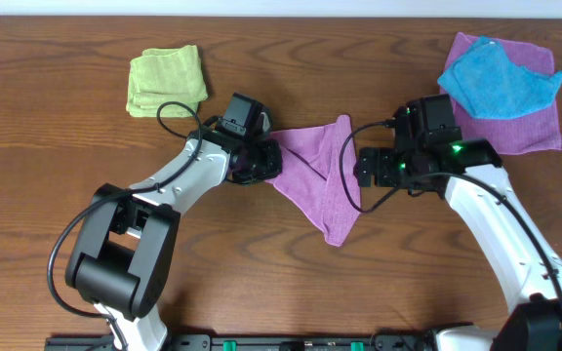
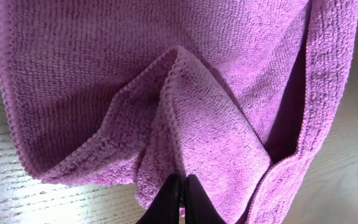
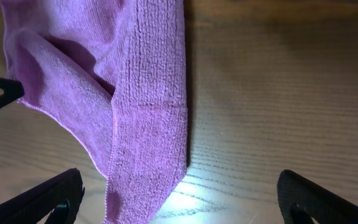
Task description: Fold the cloth
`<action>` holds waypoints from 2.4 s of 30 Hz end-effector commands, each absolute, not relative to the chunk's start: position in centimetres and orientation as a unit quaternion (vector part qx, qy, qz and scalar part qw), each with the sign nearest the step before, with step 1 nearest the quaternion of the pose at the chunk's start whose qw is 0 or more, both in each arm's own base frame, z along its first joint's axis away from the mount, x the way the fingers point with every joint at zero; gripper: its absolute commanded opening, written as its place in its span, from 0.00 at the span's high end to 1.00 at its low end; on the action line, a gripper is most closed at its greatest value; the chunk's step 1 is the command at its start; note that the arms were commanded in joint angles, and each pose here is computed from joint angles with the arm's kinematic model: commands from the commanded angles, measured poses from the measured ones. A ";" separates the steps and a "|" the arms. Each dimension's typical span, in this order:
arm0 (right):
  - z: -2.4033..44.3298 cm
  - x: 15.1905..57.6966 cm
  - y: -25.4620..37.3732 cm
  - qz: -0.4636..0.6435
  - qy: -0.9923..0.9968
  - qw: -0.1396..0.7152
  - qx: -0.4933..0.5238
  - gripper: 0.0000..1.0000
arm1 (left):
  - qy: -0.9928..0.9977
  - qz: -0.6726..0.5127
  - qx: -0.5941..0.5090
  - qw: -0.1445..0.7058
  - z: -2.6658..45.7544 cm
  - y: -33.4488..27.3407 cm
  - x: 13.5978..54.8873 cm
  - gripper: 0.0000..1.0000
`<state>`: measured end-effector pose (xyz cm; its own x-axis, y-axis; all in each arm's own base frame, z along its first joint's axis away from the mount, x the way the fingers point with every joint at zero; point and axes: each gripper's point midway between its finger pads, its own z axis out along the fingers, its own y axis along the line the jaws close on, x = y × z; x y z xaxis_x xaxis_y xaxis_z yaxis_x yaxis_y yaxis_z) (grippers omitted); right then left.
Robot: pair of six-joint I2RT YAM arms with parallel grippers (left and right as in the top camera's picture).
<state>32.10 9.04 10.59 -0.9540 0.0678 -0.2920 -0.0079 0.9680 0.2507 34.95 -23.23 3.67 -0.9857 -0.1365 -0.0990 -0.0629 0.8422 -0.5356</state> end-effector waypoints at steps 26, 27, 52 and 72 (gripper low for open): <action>10.6 32.0 8.8 0.122 0.981 0.148 0.010 0.01 | 0.960 -0.265 -0.017 0.084 3.1 -24.7 35.1 0.27; 10.6 32.0 8.8 0.122 0.981 0.149 0.010 0.01 | 0.960 -0.267 -0.014 0.082 3.0 -25.0 35.0 0.28; 9.9 29.2 9.3 0.117 0.988 0.097 -0.018 0.01 | 0.967 -0.250 -0.017 0.044 1.5 -24.9 33.7 0.94; 4.7 21.5 14.7 0.080 0.986 0.005 -0.146 0.15 | 0.968 -0.247 -0.022 0.050 1.5 -24.3 34.2 0.94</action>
<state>22.25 15.28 6.10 -0.9493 -0.3054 -0.0745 -0.3141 0.9305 0.1885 33.39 -24.06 1.06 -0.9951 -0.0755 -0.0644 -0.0362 0.8802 -0.4732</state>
